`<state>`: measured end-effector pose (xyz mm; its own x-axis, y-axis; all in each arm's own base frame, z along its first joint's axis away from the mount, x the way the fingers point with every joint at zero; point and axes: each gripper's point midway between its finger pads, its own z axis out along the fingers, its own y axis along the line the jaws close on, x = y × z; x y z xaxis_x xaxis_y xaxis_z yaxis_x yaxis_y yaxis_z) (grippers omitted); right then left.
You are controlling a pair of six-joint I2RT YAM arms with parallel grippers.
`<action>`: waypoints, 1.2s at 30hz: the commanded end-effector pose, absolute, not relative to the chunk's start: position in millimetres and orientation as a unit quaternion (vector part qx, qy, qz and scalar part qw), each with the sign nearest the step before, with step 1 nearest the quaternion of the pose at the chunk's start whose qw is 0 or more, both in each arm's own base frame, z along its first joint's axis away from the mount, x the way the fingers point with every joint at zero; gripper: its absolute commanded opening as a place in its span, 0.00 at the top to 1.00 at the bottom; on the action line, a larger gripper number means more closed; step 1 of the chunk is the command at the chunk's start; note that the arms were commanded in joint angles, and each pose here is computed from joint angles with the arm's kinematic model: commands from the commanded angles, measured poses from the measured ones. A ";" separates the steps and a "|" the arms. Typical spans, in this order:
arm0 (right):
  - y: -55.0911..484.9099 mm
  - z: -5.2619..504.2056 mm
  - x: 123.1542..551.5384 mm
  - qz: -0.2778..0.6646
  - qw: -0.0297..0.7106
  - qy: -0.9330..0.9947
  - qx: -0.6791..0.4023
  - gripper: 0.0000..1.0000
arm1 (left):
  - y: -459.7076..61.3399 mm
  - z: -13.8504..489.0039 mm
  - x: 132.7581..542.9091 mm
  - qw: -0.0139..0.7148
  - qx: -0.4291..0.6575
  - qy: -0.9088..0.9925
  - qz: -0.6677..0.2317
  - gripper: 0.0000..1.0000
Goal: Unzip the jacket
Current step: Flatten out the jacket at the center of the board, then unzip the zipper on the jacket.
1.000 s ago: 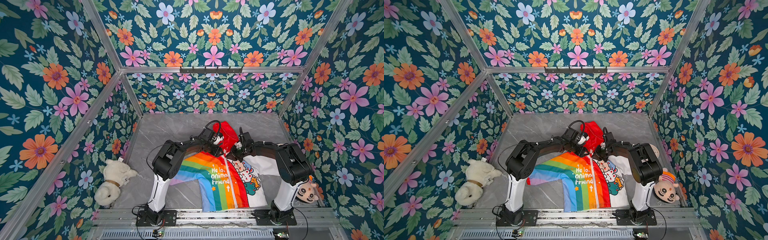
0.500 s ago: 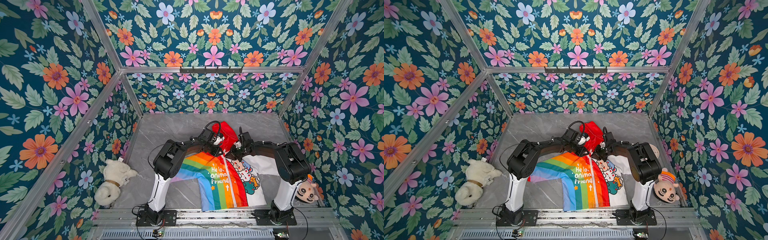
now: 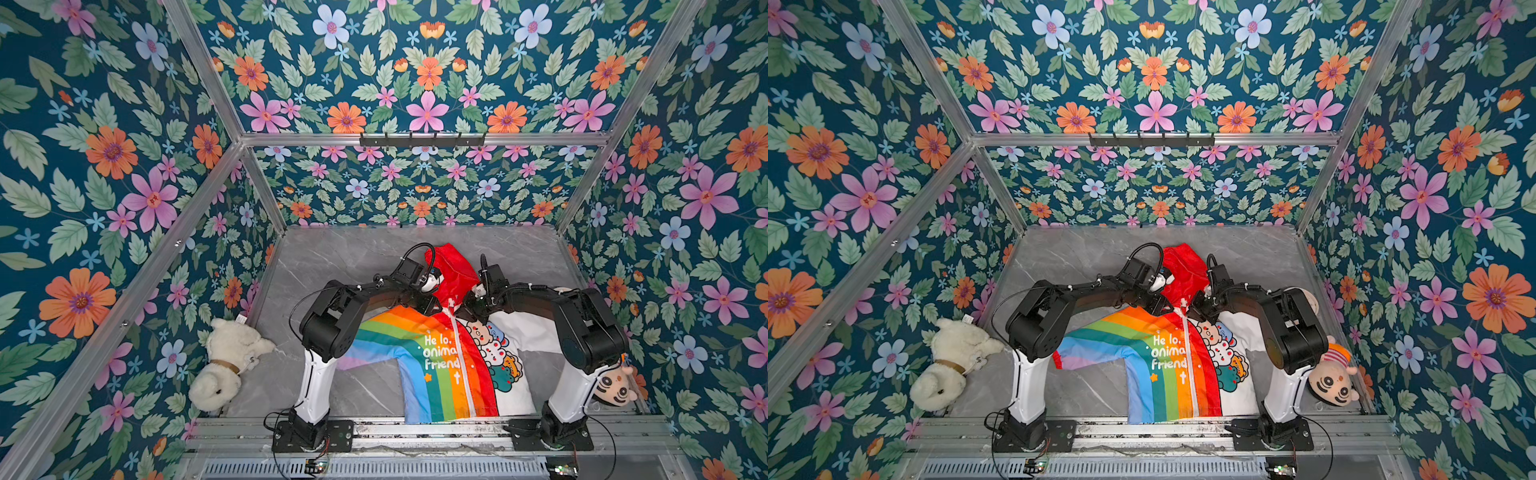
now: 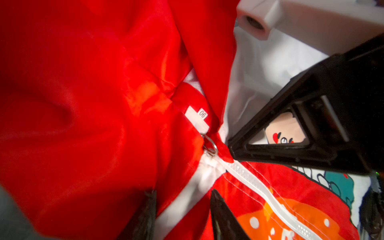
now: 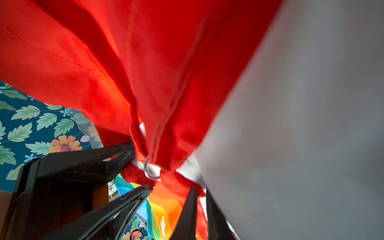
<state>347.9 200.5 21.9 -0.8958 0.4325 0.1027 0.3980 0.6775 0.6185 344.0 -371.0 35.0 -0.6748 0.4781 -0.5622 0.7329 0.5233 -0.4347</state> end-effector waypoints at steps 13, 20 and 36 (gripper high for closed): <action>190.3 0.3 337.3 0.292 0.003 0.926 0.238 0.86 | -381.6 23.0 337.4 0.163 0.360 0.854 -0.339 0.66; 189.1 14.5 342.2 0.296 0.030 0.930 0.218 0.79 | -381.2 29.6 336.1 0.168 0.351 0.854 -0.346 0.94; 202.8 90.5 318.3 0.292 0.169 0.940 0.051 0.78 | -385.6 72.7 327.3 0.196 0.305 0.832 -0.419 1.00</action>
